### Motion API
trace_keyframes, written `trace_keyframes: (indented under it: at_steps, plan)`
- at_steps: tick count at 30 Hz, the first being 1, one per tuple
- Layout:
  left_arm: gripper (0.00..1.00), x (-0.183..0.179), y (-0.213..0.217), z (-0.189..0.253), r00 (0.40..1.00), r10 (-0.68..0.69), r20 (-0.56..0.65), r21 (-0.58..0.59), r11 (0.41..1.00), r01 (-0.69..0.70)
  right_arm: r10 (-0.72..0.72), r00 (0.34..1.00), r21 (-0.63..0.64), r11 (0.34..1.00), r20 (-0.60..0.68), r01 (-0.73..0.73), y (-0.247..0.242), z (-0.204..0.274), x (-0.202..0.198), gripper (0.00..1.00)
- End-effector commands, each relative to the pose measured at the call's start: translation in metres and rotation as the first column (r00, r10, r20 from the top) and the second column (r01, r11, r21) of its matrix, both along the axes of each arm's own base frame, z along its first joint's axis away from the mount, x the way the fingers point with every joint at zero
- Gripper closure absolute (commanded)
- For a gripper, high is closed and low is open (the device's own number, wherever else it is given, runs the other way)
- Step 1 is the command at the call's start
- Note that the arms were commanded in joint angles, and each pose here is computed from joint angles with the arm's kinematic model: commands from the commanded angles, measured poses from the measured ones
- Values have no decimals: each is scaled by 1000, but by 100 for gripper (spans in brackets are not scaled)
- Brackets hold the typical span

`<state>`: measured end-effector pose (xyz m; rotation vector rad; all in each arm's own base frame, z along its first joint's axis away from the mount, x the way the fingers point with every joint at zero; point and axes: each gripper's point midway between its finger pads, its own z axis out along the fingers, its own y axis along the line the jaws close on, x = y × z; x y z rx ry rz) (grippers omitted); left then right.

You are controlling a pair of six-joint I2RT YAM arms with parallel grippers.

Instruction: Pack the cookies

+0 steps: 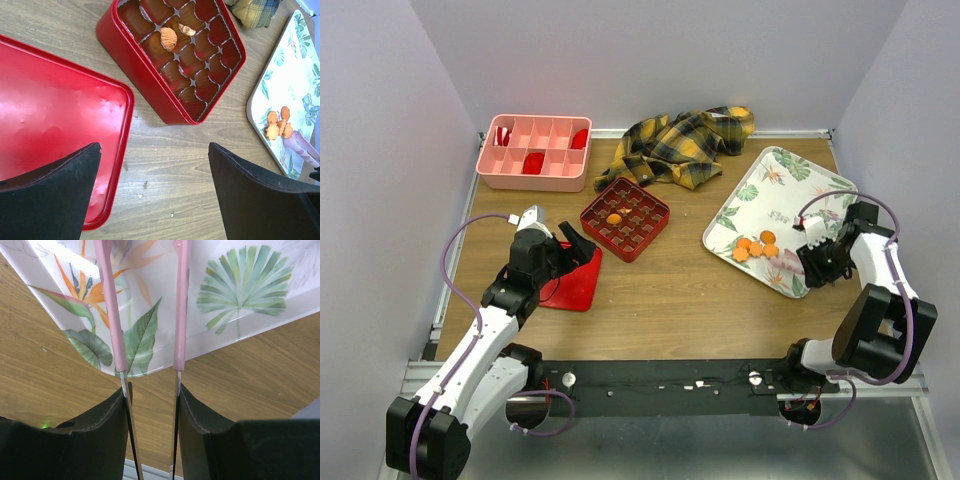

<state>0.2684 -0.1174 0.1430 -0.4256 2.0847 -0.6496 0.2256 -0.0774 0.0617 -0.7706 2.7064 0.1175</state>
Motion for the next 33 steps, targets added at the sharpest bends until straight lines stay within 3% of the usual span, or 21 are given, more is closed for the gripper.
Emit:
trace_keyframes:
  at_steps: [1, 15, 33]
  plan:
    - [1, 0, -1, 2, 1000, -6, 12, -12, 1000, 6, 23, 999, -34, 999, 35, -22, -2, 4, 17, 53]
    - [1, 2, -1, 3, 1000, -4, 13, -10, 1000, 4, 59, 997, -51, 997, 52, -57, 7, 6, 35, 53]
    - [1, 5, -3, 2, 1000, -13, 12, -12, 1000, 13, 87, 983, -22, 996, 163, -84, 22, 50, 48, 77]
